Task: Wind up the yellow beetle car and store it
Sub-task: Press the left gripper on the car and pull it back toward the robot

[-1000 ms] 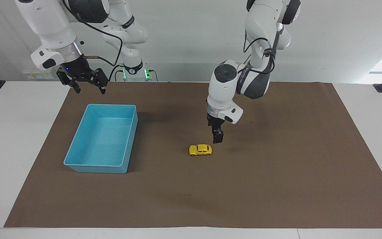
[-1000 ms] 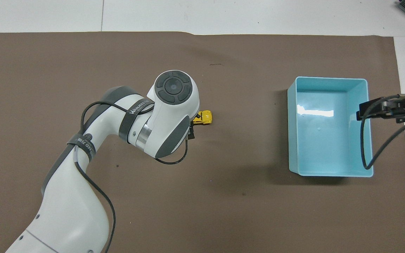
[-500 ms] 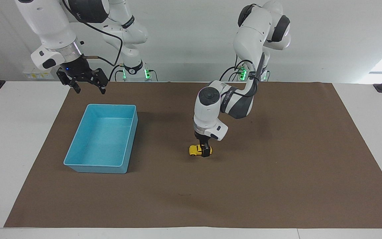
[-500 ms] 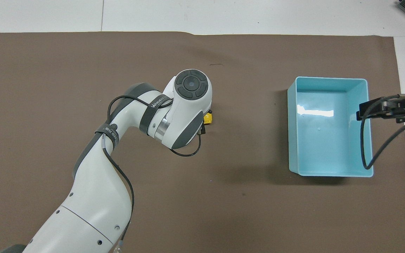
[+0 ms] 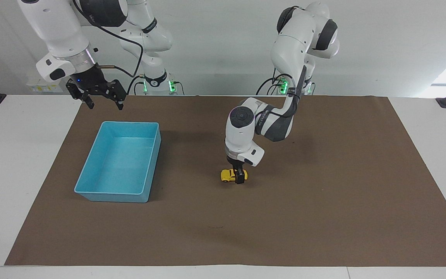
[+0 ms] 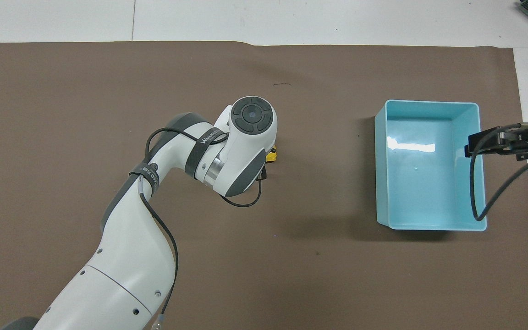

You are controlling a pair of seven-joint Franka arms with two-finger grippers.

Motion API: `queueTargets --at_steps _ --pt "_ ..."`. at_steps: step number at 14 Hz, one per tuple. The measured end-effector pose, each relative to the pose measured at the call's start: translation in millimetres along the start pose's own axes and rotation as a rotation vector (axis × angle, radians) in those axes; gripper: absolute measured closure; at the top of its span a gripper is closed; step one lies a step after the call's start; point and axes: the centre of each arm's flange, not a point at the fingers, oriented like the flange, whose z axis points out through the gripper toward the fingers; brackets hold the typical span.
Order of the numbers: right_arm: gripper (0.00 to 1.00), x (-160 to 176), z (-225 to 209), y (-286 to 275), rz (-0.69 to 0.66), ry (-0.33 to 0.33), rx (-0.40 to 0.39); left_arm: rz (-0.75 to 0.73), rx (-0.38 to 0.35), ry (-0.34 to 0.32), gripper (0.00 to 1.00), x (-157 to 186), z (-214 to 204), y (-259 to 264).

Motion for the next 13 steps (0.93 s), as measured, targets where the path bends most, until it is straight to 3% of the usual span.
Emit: queueTargets --at_steps 4,7,13 --pt "0.00 0.0 0.0 0.0 0.000 0.000 0.000 0.002 -0.004 0.000 0.13 -0.1 -0.3 0.3" --pt "0.00 0.0 0.0 0.0 0.000 0.000 0.000 0.020 -0.012 0.000 0.53 -0.5 -1.0 0.8" --pt "0.00 0.0 0.0 0.0 0.000 0.000 0.000 0.079 -0.025 -0.007 0.55 5.1 -0.4 -1.3"
